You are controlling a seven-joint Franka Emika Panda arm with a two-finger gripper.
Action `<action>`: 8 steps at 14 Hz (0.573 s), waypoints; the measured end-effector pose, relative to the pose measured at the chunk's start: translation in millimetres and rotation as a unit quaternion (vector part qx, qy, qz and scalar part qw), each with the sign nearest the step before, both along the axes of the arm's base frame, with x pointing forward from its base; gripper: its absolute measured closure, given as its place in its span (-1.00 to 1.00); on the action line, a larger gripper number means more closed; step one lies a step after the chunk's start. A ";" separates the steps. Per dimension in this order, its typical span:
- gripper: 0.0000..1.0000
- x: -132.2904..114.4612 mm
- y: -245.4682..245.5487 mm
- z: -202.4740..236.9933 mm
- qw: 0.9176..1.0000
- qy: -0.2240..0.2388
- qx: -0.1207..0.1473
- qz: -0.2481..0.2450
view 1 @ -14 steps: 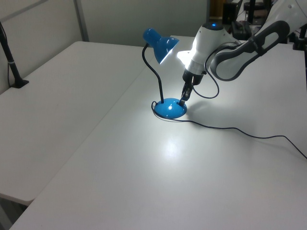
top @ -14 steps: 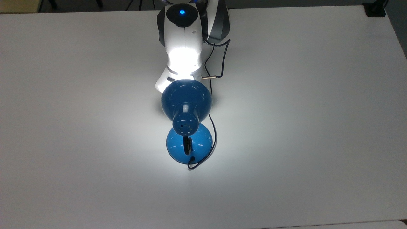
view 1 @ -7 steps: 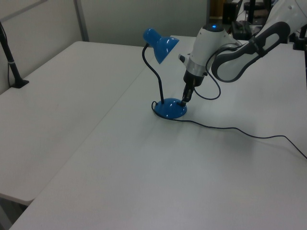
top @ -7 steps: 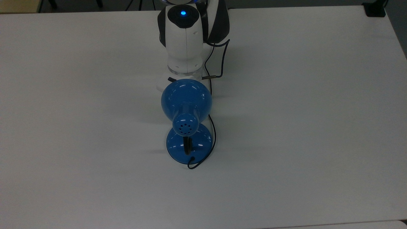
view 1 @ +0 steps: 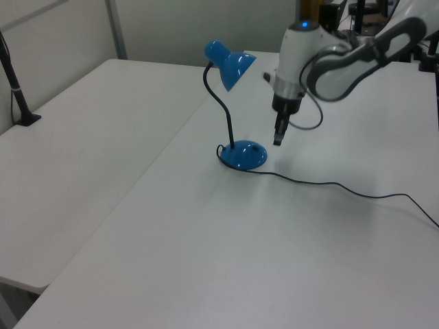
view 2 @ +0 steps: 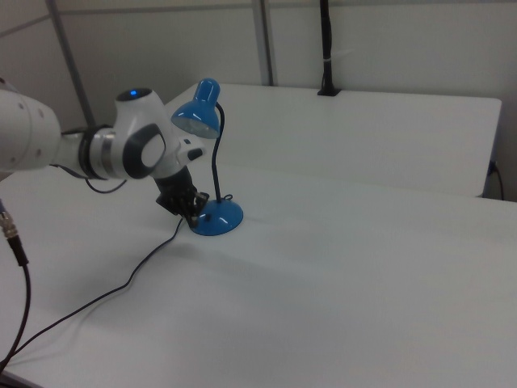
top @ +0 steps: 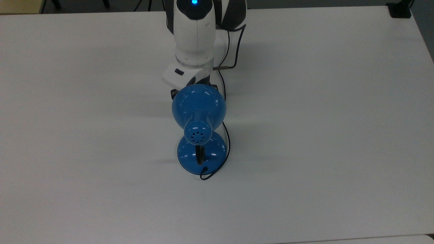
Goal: Turn off the lamp
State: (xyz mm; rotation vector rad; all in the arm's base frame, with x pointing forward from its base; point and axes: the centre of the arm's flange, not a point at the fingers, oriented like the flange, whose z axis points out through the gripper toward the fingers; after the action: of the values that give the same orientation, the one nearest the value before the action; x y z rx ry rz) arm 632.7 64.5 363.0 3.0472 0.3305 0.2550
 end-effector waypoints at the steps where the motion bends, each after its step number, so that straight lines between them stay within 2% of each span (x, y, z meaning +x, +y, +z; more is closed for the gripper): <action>1: 0.98 -9.5 -2.0 24.4 1.000 0.015 -0.006 -0.004; 8: 0.96 -62.9 -20.4 169.9 0.995 0.089 -0.025 -0.039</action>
State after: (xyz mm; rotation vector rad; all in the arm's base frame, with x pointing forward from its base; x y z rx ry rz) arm 569.8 44.1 533.0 3.0312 0.2215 -0.0297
